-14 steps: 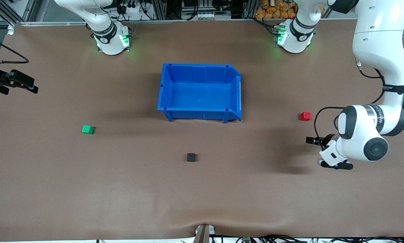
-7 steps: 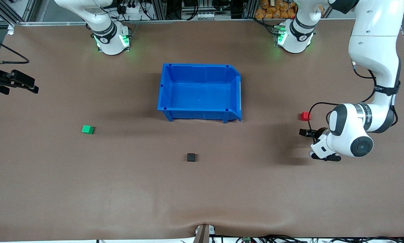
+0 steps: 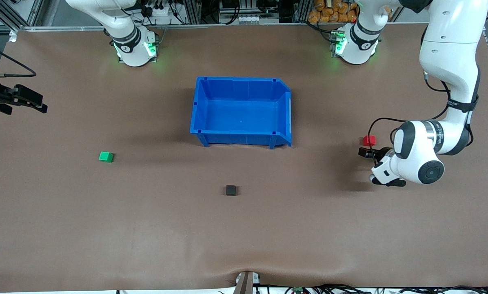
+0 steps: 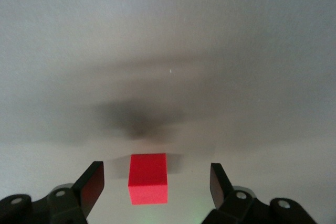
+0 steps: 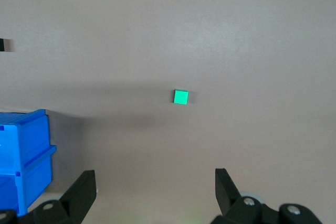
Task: Attach green and red cubes to black cube
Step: 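Reach the left gripper down over the red cube, then close the left gripper on the red cube while the right gripper reaches the green cube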
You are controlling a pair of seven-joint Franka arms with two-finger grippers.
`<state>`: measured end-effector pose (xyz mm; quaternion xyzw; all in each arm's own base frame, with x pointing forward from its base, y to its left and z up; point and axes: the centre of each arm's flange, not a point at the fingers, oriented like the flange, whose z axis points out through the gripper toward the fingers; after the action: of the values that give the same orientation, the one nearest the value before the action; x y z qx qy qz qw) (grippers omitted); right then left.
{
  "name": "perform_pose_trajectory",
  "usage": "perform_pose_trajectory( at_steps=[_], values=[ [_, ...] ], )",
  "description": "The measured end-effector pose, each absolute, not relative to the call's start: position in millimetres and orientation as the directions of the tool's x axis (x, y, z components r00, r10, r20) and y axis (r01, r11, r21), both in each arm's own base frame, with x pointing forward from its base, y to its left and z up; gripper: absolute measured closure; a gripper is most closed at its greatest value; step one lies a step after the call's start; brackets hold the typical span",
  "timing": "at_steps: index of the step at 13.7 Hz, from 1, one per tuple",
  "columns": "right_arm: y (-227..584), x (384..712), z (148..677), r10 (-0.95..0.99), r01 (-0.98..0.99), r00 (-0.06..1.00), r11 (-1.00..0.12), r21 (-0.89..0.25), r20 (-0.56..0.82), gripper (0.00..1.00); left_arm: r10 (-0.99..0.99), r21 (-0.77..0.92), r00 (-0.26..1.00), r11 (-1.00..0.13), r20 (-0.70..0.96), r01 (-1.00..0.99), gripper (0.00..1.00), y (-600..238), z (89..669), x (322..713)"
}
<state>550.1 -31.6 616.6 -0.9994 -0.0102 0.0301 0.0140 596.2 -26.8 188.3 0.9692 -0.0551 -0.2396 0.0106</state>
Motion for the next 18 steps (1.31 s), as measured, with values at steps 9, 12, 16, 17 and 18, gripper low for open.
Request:
perform_pose_trajectory(
  at_steps=[9,12,16,17,18],
  values=[
    [-30.5,562.1,576.3,0.022,0.019,0.993,-0.999,-0.029,-0.115,0.00,-0.105,0.048,0.867,-0.995,-0.487,-0.093,0.33,-21.9,178.9,585.6],
    [-29.3,578.6,518.6,0.022,0.018,0.988,-1.000,-0.025,-0.150,0.00,-0.096,0.049,0.867,-0.995,-0.489,-0.082,0.33,-15.5,177.9,584.7],
    [-28.5,587.3,438.8,0.019,0.016,0.989,-1.000,-0.018,-0.147,0.00,-0.094,0.049,0.863,-0.996,-0.496,-0.080,0.36,-14.4,174.9,581.5],
    [-29.5,587.7,417.7,0.015,0.013,0.990,-1.000,-0.016,-0.141,0.00,-0.094,0.049,0.862,-0.996,-0.497,-0.080,0.36,-14.5,174.5,581.0],
    [-31.6,587.1,396.2,0.010,0.008,0.990,-1.000,-0.013,-0.137,0.00,-0.094,0.049,0.862,-0.996,-0.499,-0.080,0.42,-14.4,173.9,580.4]
  ],
)
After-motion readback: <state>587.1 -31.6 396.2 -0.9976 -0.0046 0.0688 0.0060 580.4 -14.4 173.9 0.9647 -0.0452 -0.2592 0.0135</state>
